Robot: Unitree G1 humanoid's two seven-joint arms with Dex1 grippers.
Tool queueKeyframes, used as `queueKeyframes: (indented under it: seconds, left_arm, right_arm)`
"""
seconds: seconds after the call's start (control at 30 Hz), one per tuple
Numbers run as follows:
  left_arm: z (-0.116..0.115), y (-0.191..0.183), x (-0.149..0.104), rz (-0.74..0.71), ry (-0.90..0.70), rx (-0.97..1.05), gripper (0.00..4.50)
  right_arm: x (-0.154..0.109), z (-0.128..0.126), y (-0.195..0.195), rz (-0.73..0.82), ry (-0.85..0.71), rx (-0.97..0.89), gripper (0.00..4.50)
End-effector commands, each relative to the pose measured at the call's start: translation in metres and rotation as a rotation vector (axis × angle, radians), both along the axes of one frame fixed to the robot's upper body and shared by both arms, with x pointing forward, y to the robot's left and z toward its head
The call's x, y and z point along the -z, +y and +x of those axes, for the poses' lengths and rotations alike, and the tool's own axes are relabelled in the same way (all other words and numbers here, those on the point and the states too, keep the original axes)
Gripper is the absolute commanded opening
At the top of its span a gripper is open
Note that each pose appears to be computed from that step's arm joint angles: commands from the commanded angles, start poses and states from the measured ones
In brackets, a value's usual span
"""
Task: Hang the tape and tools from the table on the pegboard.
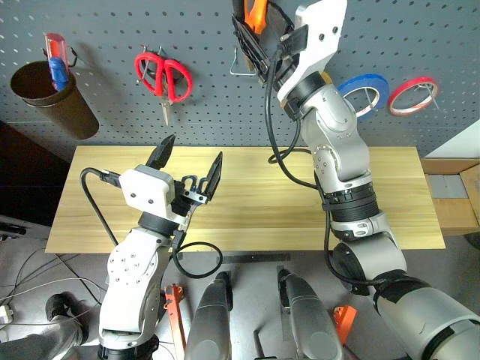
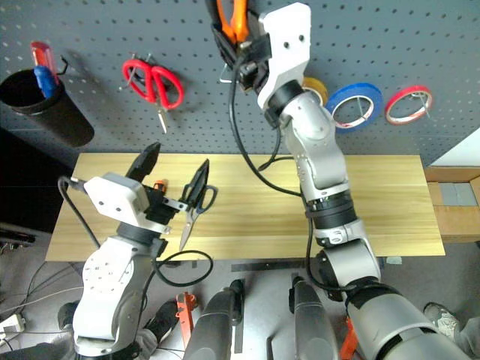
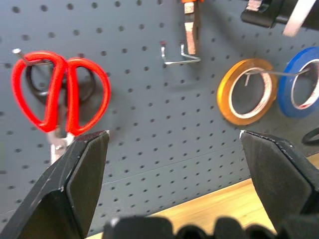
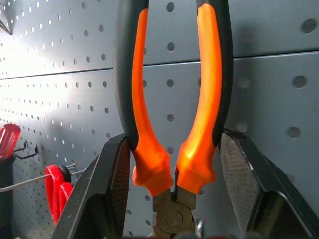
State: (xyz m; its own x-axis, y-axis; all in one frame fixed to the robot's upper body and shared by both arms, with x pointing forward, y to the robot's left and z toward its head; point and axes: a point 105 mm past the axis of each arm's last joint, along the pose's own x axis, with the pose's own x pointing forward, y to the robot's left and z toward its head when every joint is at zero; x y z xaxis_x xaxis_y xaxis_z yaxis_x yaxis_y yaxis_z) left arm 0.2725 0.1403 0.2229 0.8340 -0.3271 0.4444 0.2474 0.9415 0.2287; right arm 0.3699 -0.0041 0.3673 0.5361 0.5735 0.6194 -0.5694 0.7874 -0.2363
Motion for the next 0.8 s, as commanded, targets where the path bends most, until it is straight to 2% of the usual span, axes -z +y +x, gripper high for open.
queueKeyframes:
  seconds: [0.03,0.53,0.8]
  left_arm:
    - [-0.010,-0.004,-0.009,-0.006,-0.038,0.022,4.50]
    - [-0.009,-0.003,-0.008,-0.012,-0.032,0.020,4.50]
    - [-0.009,0.000,-0.006,-0.013,-0.021,0.016,4.50]
  right_arm:
    - [-0.024,-0.024,0.005,0.023,-0.123,-0.034,2.13]
    - [-0.019,-0.005,0.008,0.014,-0.109,0.049,2.13]
    - [0.013,-0.003,0.020,-0.086,-0.032,0.012,2.13]
